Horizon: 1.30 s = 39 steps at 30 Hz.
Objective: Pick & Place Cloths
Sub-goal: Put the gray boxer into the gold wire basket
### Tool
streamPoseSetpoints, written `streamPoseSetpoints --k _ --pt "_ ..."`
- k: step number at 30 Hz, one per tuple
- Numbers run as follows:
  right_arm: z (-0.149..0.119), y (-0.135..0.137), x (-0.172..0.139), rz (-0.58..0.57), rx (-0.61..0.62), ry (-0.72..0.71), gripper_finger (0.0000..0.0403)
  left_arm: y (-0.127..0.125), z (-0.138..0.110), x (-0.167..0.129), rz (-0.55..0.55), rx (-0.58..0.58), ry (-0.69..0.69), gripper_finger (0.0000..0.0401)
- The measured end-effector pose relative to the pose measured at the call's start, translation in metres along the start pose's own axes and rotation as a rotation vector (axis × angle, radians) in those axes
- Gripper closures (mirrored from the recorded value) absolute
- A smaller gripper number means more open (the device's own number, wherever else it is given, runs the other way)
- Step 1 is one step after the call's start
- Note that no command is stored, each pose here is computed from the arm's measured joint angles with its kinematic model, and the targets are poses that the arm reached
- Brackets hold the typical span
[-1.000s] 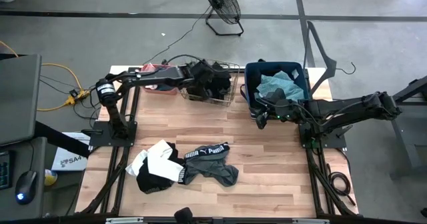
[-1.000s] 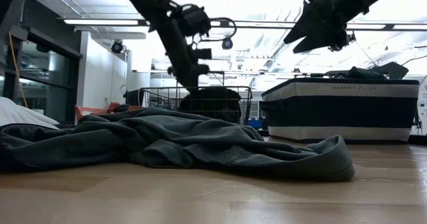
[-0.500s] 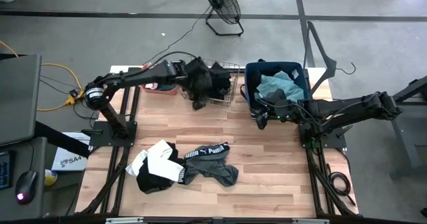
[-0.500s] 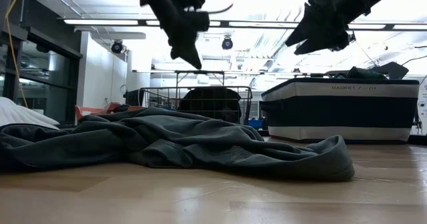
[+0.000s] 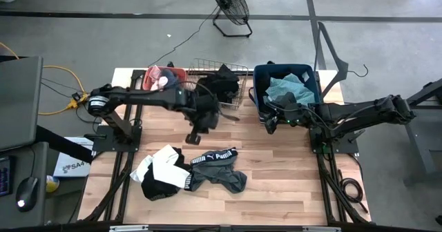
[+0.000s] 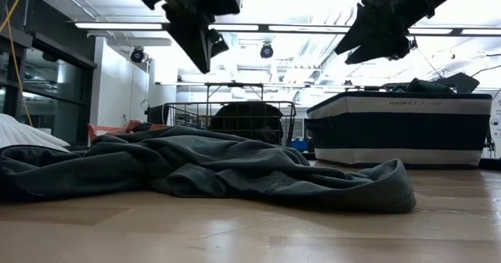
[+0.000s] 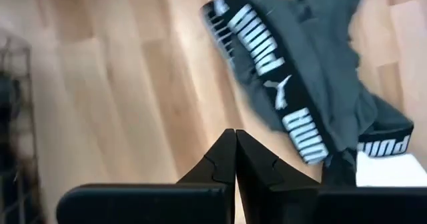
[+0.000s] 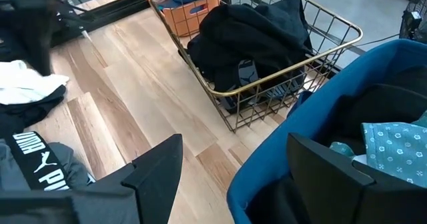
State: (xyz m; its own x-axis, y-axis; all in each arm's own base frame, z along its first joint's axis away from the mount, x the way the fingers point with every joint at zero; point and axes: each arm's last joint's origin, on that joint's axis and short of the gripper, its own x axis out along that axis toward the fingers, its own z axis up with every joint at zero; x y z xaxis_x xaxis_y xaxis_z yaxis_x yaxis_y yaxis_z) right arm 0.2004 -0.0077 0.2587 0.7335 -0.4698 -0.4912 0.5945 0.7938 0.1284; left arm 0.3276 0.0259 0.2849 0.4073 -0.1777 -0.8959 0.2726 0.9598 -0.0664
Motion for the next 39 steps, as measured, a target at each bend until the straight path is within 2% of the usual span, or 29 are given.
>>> streamPoseSetpoints --k 8,14,17,19,21,28,33,39 --pt "0.000 0.001 0.000 0.023 0.006 0.012 0.0144 -0.024 -0.001 0.026 -0.036 0.065 0.071 0.0401" --pt "-0.001 0.001 0.000 0.026 0.028 0.014 0.0144 -0.033 0.005 0.042 -0.034 0.102 0.037 0.0390" --pt "-0.002 0.005 -0.002 0.047 0.025 0.009 0.0144 -0.038 0.006 0.048 -0.033 0.075 0.047 0.0361" --pt "-0.003 0.008 -0.004 0.065 0.032 0.013 0.0144 -0.040 0.013 0.053 -0.018 0.055 0.002 0.0331" --pt "-0.005 0.012 -0.007 0.086 0.028 0.019 0.0144 -0.044 0.012 0.057 -0.015 0.034 0.027 0.0297" --pt "-0.016 0.028 -0.018 0.172 -0.012 0.050 0.0144 -0.060 0.022 0.075 -0.020 0.043 -0.017 0.0193" --pt "-0.021 0.035 -0.025 0.215 -0.044 0.063 0.0144 -0.072 0.023 0.089 -0.028 0.077 0.001 0.0162" --pt "-0.026 0.041 -0.032 0.255 -0.073 0.073 0.0144 -0.077 0.024 0.113 -0.011 0.066 0.024 0.0157"
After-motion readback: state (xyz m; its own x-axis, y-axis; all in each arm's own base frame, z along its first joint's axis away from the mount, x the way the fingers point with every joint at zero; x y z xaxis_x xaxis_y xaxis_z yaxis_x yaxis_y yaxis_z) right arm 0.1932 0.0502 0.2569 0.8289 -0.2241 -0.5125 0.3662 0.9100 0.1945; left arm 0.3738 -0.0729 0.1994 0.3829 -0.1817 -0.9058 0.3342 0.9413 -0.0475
